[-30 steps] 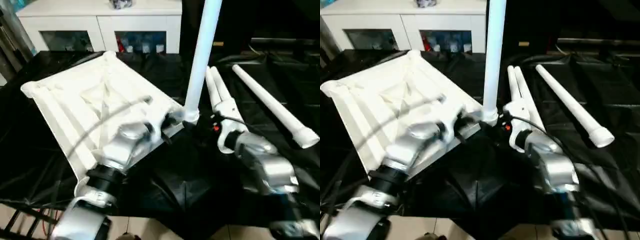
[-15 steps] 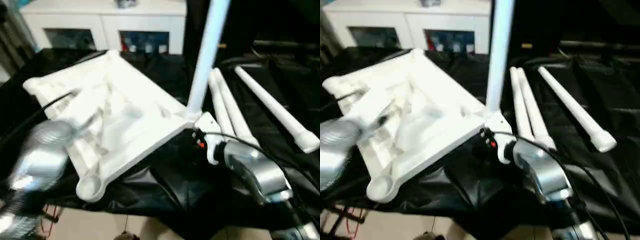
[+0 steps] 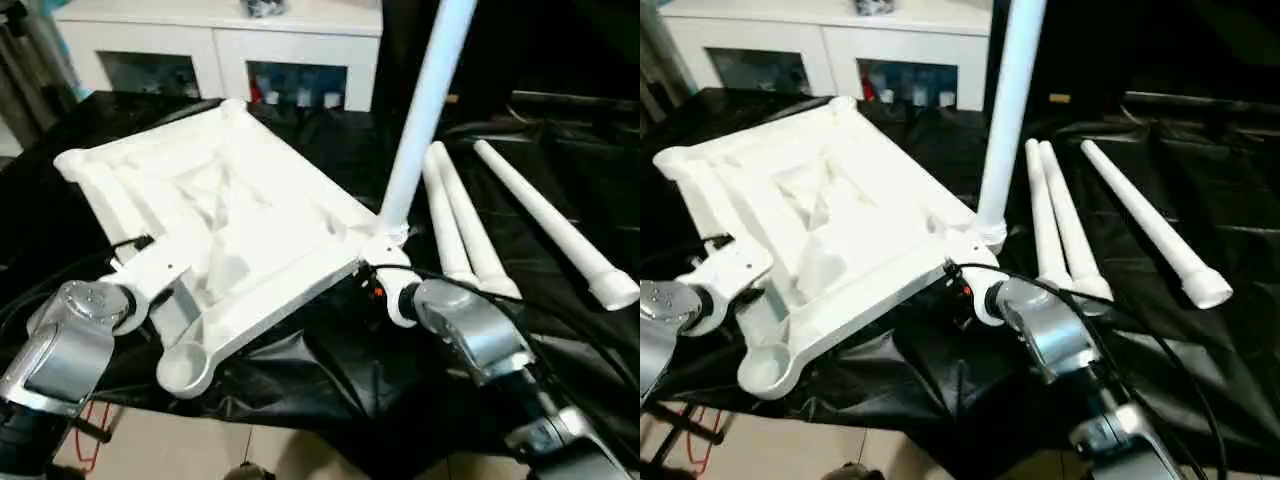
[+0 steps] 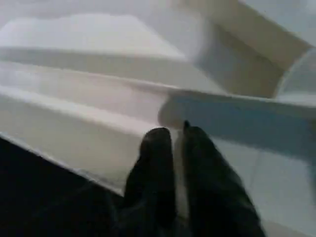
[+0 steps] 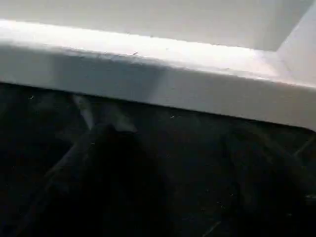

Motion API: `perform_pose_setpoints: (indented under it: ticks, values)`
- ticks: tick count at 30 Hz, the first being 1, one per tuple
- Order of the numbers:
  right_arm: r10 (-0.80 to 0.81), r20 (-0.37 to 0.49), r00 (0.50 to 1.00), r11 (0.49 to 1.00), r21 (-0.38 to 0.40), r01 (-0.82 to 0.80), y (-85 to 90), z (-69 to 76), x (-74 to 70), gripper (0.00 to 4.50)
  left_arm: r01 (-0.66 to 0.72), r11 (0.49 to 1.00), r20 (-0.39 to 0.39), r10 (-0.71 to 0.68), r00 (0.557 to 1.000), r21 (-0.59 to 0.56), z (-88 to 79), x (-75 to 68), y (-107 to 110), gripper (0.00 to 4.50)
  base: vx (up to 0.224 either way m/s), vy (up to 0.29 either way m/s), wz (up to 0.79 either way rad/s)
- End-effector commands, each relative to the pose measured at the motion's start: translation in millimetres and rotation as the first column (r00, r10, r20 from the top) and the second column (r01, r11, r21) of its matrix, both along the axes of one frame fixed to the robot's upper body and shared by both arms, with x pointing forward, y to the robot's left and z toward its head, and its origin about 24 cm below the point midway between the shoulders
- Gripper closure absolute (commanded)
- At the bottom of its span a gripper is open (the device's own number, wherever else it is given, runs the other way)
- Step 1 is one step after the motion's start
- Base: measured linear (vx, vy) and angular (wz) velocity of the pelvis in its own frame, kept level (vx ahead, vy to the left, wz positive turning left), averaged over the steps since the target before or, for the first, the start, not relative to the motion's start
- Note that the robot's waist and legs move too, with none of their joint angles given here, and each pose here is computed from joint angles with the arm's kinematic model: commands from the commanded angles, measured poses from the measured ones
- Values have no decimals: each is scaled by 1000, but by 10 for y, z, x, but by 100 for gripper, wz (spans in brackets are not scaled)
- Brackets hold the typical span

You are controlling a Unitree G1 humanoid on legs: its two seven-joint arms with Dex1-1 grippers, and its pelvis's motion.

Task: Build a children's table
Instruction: Rotate table base

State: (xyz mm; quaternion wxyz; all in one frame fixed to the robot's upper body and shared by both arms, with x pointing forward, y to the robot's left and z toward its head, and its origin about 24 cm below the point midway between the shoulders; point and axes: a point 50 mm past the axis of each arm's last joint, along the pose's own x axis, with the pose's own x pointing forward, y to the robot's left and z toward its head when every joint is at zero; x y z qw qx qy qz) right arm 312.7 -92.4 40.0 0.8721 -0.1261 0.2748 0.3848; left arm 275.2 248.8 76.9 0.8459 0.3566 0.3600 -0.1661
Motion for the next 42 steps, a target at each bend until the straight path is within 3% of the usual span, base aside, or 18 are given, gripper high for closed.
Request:
perform_pose_setpoints:
  ticks: [1,7,11,16,20,29,37,39,42]
  values:
    - [-9,13,1000,999,-35,10,10,9,53,92,36,999,-78,-38,996,-17,-96,-47,-20,428,0,0,0]
    - [-69,60,996,998,-9,70,98,-13,189,149,153,979,-185,-177,967,-135,-135,-144,-231,450,0,0,0]
    - [-101,88,991,995,7,101,139,6,257,182,225,941,-205,-279,938,-253,-107,-194,-412,450,0,0,0]
    - [-98,103,990,995,20,97,201,29,291,228,363,841,-182,-462,868,-402,-47,-258,-721,450,0,0,0]
    - [-91,115,989,996,20,89,224,25,305,266,395,823,-150,-487,861,-408,-26,-196,-821,450,0,0,0]
    - [-95,129,987,995,14,94,198,-4,316,337,461,765,6,-513,858,-450,50,97,-1285,450,0,0,0]
    - [-95,128,987,995,26,92,199,-19,304,408,438,797,77,-449,890,-415,26,284,-1410,450,0,0,0]
    - [-97,132,986,995,28,94,198,-16,303,422,439,813,72,-448,891,-383,6,306,-1385,450,0,0,0]
    - [-132,175,976,991,54,124,133,98,337,430,435,841,60,-440,896,-321,-24,316,-1257,450,0,0,0]
